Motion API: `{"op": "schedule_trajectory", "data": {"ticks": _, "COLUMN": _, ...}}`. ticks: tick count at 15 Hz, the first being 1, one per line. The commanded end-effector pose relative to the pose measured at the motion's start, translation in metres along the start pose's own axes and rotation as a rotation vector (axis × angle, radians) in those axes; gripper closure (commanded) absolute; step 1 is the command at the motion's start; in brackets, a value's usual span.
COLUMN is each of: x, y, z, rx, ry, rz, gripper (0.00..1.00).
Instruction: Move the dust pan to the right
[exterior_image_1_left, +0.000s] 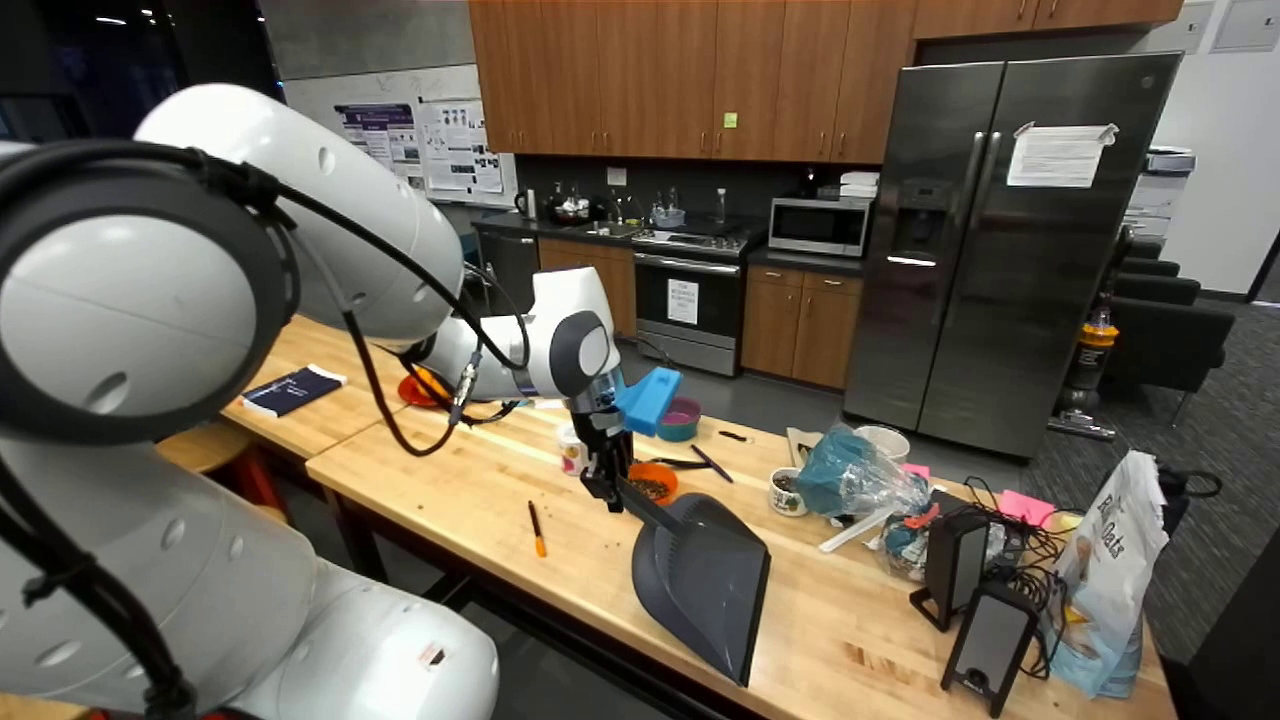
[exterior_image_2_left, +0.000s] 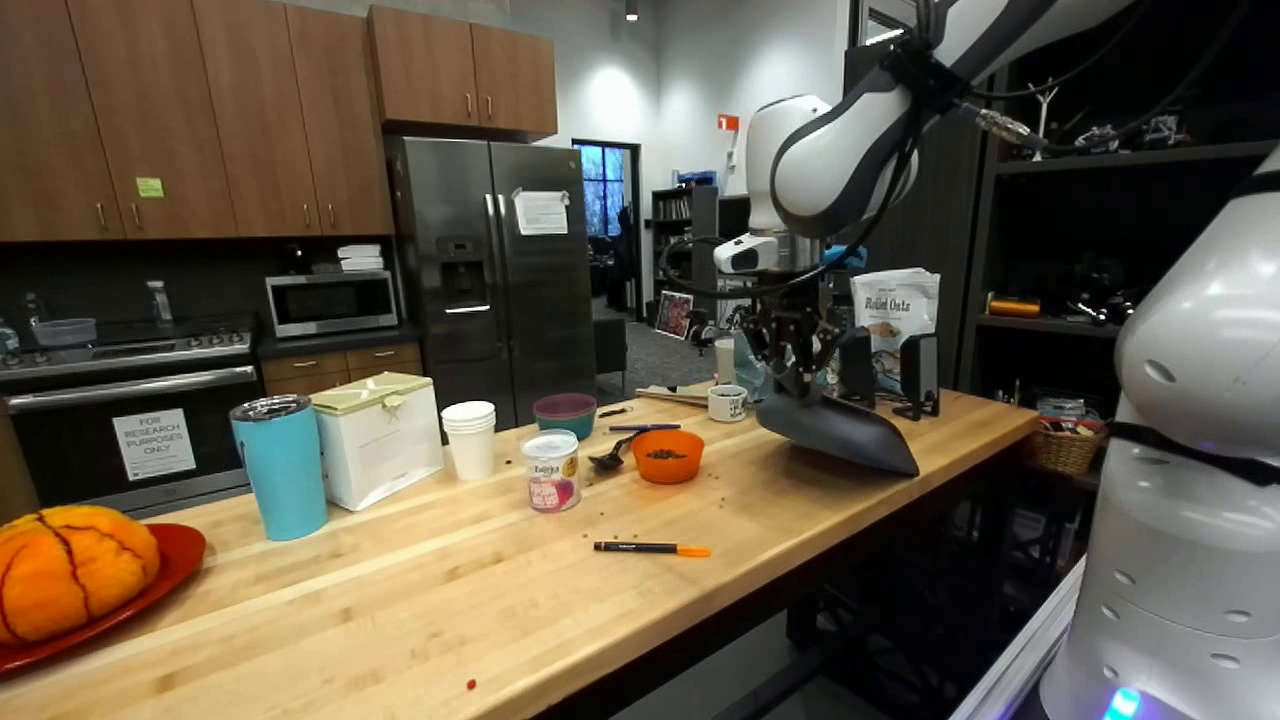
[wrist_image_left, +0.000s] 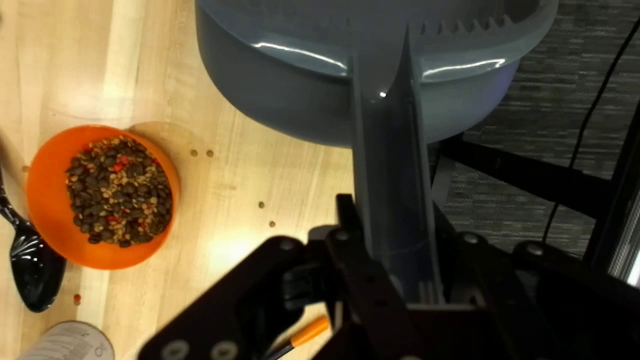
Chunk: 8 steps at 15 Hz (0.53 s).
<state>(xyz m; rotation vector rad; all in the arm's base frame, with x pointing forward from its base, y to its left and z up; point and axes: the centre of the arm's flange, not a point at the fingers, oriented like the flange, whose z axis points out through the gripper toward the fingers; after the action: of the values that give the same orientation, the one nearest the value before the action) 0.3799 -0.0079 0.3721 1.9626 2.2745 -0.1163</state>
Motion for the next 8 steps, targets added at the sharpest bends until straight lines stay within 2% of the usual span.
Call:
{"op": "schedule_trajectory", "data": {"ticks": 1, "x": -0.033, "y": 0.014, "z": -0.010, "rx": 0.011, "ry": -0.021, "rz": -0.030, "gripper": 0.92}}
{"op": "schedule_trajectory", "data": {"ticks": 8, "x": -0.051, "y": 0.038, "z": -0.017, "rx": 0.044, "ry": -0.055, "rz": -0.102, "gripper": 0.92}}
